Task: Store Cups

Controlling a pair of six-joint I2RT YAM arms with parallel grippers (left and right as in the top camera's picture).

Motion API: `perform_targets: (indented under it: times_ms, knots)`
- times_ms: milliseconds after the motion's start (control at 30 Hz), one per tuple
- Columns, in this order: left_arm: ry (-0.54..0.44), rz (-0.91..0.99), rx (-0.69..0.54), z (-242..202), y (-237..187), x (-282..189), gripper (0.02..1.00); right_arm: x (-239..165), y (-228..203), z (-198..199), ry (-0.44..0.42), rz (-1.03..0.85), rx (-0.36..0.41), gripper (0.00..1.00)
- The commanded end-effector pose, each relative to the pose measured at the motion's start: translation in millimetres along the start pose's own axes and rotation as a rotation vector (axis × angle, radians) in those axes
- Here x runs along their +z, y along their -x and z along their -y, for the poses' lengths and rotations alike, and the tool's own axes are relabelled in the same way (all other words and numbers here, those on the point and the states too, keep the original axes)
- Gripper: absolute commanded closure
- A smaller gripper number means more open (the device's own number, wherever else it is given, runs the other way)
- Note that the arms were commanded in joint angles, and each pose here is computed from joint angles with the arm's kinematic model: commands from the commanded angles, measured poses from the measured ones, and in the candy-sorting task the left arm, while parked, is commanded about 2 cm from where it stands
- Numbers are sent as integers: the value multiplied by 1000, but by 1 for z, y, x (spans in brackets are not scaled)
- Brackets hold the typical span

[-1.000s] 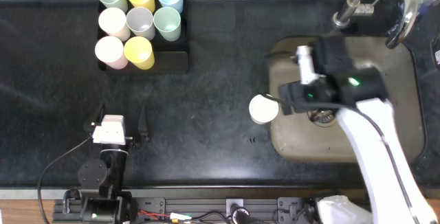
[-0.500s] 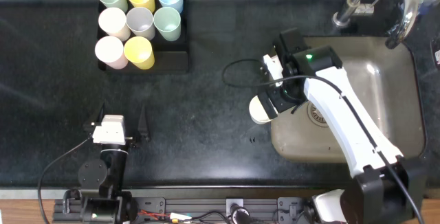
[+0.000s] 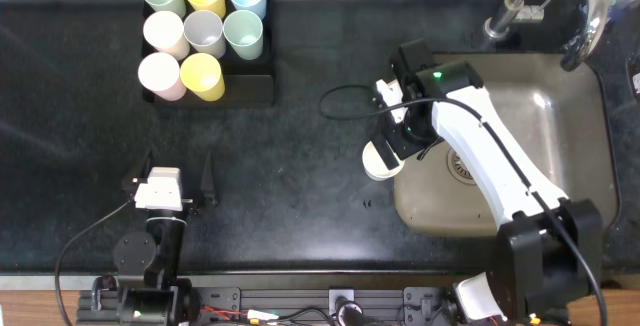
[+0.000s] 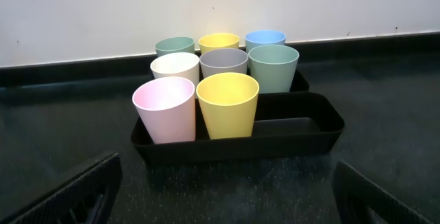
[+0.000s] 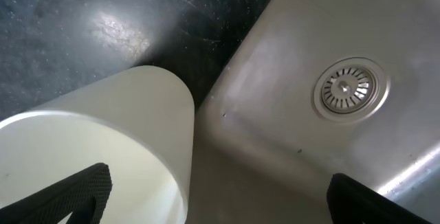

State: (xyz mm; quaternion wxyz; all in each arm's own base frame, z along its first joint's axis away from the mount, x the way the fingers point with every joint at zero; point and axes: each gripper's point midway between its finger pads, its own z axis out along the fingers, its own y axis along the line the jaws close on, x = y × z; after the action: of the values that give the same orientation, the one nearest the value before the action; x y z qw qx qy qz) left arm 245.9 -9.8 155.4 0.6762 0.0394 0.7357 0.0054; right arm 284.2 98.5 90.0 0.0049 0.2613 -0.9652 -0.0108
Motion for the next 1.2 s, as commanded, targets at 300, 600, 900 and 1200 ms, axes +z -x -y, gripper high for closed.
perform_targets:
  times_ms: [300,600,900,1200]
  knots:
    - [-3,3,19,1,1,-1,18,0,10,-1,10,15,-20,956]
    - [-3,3,19,1,1,-1,18,-125,81,-37,-25,326,-135,958]
    - [-3,3,19,1,1,-1,18,-213,185,-110,23,625,-154,961]
    - [-3,3,19,1,1,-1,18,-158,223,-157,18,551,-143,956]
